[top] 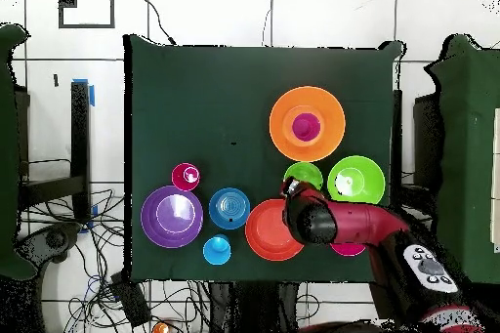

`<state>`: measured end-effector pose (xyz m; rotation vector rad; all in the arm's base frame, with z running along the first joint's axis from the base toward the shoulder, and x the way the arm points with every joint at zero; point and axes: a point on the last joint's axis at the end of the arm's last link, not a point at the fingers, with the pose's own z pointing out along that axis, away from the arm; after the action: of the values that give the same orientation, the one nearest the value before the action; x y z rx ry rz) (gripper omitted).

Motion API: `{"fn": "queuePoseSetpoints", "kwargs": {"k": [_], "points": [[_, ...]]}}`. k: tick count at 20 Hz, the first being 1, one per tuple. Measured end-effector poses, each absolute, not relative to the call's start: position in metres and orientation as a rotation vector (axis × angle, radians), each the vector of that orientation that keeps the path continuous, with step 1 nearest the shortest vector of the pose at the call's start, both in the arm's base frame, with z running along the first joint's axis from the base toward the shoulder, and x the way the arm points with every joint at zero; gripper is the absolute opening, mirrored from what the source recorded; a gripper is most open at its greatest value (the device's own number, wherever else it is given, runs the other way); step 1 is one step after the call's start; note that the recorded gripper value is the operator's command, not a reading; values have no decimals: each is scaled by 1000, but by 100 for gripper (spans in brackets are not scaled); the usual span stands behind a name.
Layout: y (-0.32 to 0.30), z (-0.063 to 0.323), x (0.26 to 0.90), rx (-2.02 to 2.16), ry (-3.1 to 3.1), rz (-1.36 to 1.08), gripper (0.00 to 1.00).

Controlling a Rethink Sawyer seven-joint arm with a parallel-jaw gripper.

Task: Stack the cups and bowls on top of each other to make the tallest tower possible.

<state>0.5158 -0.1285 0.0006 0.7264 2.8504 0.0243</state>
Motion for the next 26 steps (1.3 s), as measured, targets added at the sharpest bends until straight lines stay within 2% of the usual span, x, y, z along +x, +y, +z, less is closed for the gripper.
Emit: {"fn": "queuePoseSetpoints", "kwargs": {"k": [4,11,26], "points": [[-144,26,530,732,2812,0,100],[-144,44,545,705,2772,2,100],[-116,47,562,663,2768,65,100]]}}
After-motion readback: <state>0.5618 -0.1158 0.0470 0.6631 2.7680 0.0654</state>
